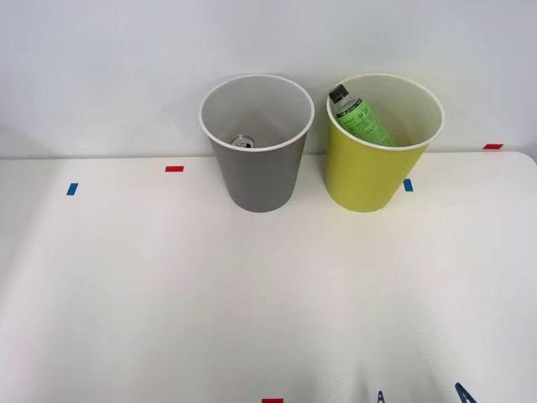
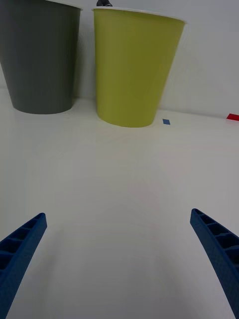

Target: Put cans in the gray bin, plastic bottles in the light green bin

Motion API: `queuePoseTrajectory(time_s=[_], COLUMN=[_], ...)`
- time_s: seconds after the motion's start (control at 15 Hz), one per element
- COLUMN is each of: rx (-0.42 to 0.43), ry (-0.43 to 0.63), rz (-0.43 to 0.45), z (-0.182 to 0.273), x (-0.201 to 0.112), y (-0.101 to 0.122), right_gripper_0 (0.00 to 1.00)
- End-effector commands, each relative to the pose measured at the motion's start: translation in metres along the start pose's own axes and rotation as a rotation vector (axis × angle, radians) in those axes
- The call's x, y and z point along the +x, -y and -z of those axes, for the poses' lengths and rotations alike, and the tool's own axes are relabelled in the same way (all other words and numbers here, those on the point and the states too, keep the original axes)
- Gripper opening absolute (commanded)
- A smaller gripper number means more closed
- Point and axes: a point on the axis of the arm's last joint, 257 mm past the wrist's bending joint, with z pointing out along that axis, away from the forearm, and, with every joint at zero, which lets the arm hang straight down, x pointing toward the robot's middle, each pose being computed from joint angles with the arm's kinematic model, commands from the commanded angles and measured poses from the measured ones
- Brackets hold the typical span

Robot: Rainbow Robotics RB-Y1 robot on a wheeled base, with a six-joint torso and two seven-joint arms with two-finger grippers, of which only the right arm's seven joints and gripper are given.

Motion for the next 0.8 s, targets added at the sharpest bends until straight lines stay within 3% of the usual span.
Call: queuePoseTrajectory(time_s=[0.07,0.8], rx=[0.0,0.0], ry=[0.0,0.0], rz=[0.0,0.0], z=[0.0,0.0], x=[0.0,0.0], y=[0.0,0.0], right_gripper_0=[1.0,1.0])
